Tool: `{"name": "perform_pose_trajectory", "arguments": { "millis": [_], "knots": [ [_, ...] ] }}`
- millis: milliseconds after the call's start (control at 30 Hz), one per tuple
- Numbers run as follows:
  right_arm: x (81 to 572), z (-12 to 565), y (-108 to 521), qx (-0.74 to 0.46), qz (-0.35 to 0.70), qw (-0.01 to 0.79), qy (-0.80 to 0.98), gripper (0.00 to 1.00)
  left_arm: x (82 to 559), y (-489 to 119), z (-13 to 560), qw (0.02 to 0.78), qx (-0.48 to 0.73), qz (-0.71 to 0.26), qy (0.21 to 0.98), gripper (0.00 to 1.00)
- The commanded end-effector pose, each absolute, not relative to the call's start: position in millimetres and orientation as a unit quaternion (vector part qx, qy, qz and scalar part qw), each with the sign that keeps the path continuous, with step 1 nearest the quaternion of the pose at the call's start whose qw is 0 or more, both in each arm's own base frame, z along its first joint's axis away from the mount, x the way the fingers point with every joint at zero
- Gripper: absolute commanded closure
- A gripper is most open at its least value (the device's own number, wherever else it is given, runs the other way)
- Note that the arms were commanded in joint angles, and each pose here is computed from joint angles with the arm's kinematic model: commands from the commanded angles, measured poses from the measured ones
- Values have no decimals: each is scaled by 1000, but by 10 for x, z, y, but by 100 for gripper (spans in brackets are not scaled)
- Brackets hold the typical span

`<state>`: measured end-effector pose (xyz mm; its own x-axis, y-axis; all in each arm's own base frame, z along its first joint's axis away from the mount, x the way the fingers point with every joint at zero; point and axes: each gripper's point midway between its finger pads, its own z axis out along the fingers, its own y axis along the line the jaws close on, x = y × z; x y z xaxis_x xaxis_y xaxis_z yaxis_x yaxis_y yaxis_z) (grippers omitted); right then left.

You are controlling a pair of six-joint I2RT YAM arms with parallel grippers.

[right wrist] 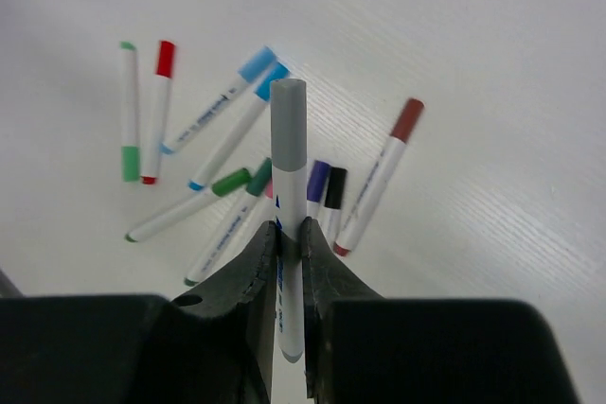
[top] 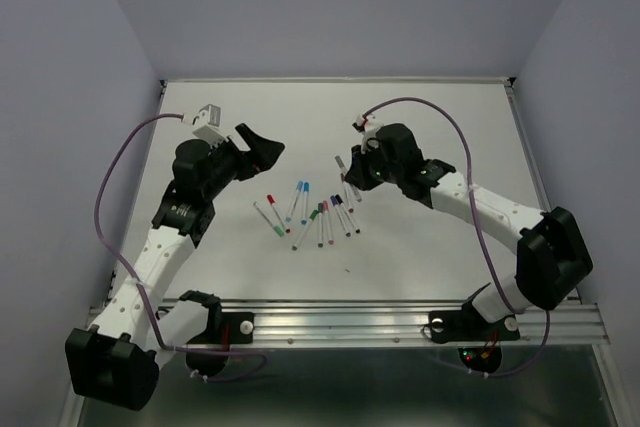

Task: Open the pen caps

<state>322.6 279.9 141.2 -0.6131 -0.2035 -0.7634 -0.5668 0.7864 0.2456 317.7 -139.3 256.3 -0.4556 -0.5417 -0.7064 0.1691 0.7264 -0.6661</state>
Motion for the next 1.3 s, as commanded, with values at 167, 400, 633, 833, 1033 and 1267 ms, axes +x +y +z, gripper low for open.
{"name": "perform_pose_trajectory", "arguments": {
  "millis": [167, 400, 633, 833, 1033, 1267],
  "knots": [
    [2894, 2207, 3236, -278, 409, 418, 762, 99, 2895, -2139, 3099, 518, -10, -484, 705, 3],
    [2850, 2422, 3312, -282, 439, 422, 741, 99, 2918, -2430, 3071, 498, 0, -492, 714, 11],
    [2792, 2600, 3360, -287, 464, 427, 721, 99, 2959, -2557, 3038, 492, 2, -492, 719, 16],
    [2731, 2682, 3394, -298, 481, 424, 707, 99, 3000, -2633, 3033, 488, 2, -492, 721, 25],
    [2729, 2756, 3376, -297, 481, 435, 701, 99, 3021, -2634, 2999, 488, -3, -488, 724, 29],
    [2691, 2834, 3388, -300, 492, 438, 690, 99, 3015, -2647, 3038, 489, -3, -492, 720, 36]
  ]
}}
